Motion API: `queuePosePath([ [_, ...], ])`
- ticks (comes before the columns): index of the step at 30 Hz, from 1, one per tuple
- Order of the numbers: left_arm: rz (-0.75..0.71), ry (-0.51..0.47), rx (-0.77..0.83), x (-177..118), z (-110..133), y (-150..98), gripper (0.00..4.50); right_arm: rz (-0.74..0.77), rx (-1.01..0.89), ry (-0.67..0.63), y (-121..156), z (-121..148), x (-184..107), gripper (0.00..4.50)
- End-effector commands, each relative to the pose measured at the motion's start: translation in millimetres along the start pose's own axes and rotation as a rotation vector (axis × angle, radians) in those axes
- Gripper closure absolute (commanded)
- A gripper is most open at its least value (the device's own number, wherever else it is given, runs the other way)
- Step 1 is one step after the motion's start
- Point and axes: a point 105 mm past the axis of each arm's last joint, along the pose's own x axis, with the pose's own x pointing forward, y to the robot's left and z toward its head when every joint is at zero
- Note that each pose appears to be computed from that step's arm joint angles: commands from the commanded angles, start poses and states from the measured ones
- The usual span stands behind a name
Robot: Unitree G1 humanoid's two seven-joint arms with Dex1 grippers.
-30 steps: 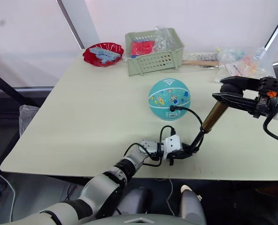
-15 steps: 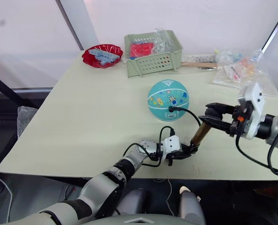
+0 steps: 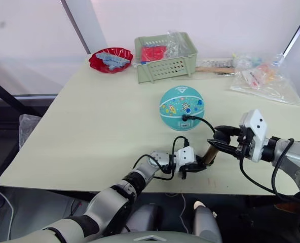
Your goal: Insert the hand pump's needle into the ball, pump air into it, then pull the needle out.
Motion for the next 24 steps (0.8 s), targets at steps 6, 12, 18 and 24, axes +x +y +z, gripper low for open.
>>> queuePosePath([
  [6,-0.108,0.240,-0.166,-18,-71,-46,3.40,-0.019,-0.121,-0.135,-8,78,-30,2.41],
  [12,-0.111,0.239,-0.166,-17,-71,-47,3.40,-0.013,-0.145,-0.162,-6,114,-51,2.41],
  [18,-0.112,0.240,-0.165,-16,-71,-47,3.40,-0.044,-0.169,-0.184,-10,140,-70,2.41],
  [24,-0.116,0.242,-0.160,-16,-71,-47,3.40,-0.030,-0.138,-0.181,-13,144,-70,2.41],
])
